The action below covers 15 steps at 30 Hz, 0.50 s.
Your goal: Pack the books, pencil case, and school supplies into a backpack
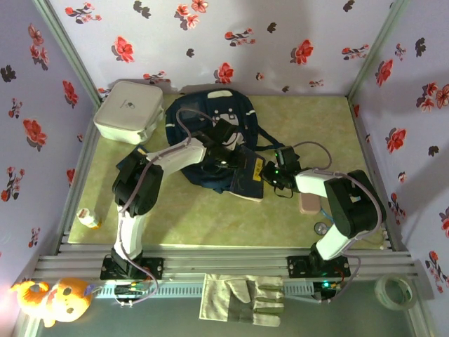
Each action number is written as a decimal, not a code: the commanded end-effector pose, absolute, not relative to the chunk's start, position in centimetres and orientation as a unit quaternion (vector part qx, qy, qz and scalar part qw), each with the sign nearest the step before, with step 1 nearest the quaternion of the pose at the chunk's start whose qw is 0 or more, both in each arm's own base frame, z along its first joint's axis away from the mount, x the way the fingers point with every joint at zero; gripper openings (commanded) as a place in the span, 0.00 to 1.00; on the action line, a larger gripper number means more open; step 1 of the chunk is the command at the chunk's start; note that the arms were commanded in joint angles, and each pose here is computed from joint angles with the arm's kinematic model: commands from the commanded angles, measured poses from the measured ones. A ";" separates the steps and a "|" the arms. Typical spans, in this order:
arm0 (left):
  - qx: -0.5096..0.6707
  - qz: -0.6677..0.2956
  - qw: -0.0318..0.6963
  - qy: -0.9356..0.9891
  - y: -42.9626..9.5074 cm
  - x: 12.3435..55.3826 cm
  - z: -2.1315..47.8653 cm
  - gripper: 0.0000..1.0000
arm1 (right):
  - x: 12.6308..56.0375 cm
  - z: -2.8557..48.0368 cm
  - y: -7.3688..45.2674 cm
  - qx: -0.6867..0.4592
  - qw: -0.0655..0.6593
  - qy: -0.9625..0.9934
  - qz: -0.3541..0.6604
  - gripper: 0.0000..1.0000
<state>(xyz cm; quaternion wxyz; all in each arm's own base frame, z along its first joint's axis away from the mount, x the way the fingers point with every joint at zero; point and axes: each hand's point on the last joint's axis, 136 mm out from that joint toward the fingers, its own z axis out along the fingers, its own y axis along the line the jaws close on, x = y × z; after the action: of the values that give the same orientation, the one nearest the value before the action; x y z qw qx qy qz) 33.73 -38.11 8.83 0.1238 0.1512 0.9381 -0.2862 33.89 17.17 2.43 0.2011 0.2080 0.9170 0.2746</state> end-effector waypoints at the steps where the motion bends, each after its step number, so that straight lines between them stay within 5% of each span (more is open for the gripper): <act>1: 0.168 -0.318 0.129 0.924 -39.1 33.3 11.7 0.16 | 33.4 2.5 17.8 0.192 0.196 0.920 0.280 0.15; 5: 0.171 -0.323 0.155 0.918 -38.2 33.5 14.2 0.00 | 33.6 4.0 17.3 0.193 0.223 0.913 0.281 0.23; 15: 0.086 -0.364 0.261 0.890 -31.3 36.5 23.1 0.00 | 33.7 9.9 17.9 0.201 0.280 0.867 0.359 0.55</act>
<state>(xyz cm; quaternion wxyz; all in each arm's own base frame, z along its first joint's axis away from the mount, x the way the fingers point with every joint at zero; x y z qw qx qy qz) 35.18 -33.48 19.45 0.2163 0.1192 0.9083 -0.3375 33.89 17.09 8.43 0.2695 0.2017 0.8853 0.3209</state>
